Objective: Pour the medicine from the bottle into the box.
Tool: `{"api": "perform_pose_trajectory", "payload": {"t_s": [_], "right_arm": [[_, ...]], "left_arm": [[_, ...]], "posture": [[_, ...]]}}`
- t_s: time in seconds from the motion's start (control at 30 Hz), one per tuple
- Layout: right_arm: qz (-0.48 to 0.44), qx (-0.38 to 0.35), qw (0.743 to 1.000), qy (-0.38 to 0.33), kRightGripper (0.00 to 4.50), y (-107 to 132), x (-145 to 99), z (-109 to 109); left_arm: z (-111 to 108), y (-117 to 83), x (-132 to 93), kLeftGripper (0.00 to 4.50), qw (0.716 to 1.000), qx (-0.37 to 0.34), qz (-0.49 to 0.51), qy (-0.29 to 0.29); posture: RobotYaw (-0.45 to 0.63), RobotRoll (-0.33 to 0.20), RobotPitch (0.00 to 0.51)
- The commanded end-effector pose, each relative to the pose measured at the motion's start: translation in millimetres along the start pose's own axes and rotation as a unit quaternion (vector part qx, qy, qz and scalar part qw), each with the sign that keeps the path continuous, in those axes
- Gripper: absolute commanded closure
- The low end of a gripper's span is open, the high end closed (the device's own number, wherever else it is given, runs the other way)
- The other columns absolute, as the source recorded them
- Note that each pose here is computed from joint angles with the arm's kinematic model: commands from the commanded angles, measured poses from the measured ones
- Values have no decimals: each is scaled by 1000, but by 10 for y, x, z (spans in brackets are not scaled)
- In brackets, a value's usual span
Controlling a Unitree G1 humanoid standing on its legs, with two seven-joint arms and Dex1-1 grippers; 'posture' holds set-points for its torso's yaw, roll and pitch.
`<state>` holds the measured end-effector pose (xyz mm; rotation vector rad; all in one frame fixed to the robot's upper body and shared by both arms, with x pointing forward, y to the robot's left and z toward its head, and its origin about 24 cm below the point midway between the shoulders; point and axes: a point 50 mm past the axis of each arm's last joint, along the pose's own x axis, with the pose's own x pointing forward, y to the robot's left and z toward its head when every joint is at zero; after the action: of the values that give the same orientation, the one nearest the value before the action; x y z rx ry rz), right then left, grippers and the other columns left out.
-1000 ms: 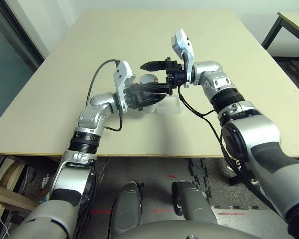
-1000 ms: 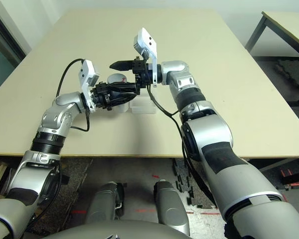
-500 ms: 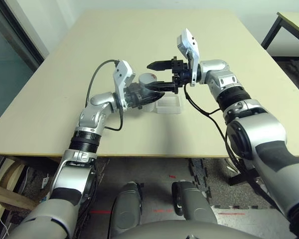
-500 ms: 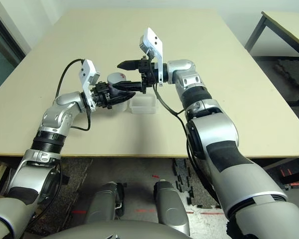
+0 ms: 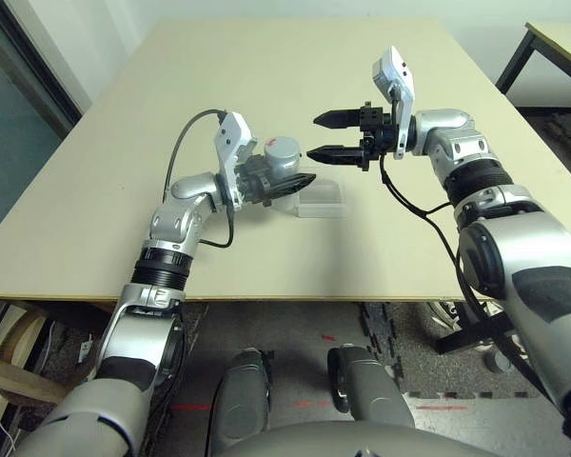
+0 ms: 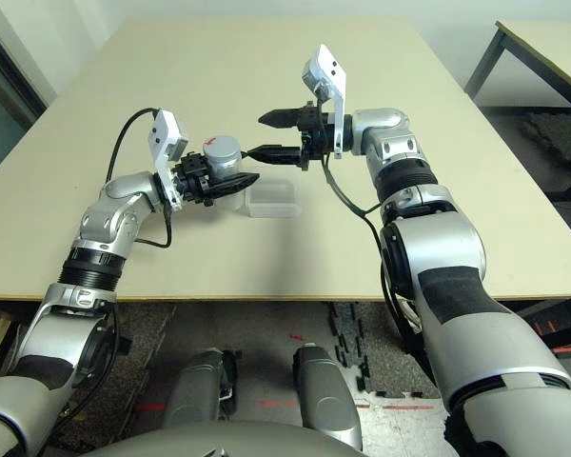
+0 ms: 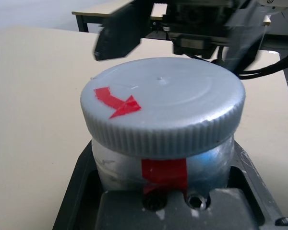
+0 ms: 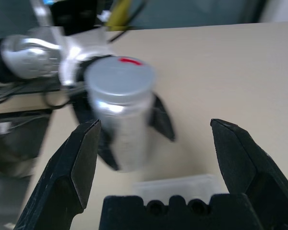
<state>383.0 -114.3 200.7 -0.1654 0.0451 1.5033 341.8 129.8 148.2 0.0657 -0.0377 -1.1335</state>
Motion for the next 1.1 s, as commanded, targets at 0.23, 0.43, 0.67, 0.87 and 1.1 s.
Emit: {"api": "perform_pose_trajectory", "payload": {"t_s": [0.23,0.43,0.67,0.87,1.1], "right_arm": [[46,-18,999,-18,0,57,189,133],[31,-27,999,-34,0,53,352,153],[22,-30,998,-43,0,62,512,161],[-7,-29,999,-36,0,35,549,126],[-55,-21,998,-14,0,-40,323,39]], "left_arm": [[-5,6,30,1886,1000,2,-2,3],[-10,-19,66,1886,1000,2,-8,2],[-15,-32,69,1886,1000,2,-11,2],[-13,-40,63,1886,1000,3,-12,2],[-14,-43,39,1886,1000,4,-10,4]], "posture": [[-124,0,61],[-124,0,64],[-117,0,67],[-110,0,67],[-113,0,67]]}}
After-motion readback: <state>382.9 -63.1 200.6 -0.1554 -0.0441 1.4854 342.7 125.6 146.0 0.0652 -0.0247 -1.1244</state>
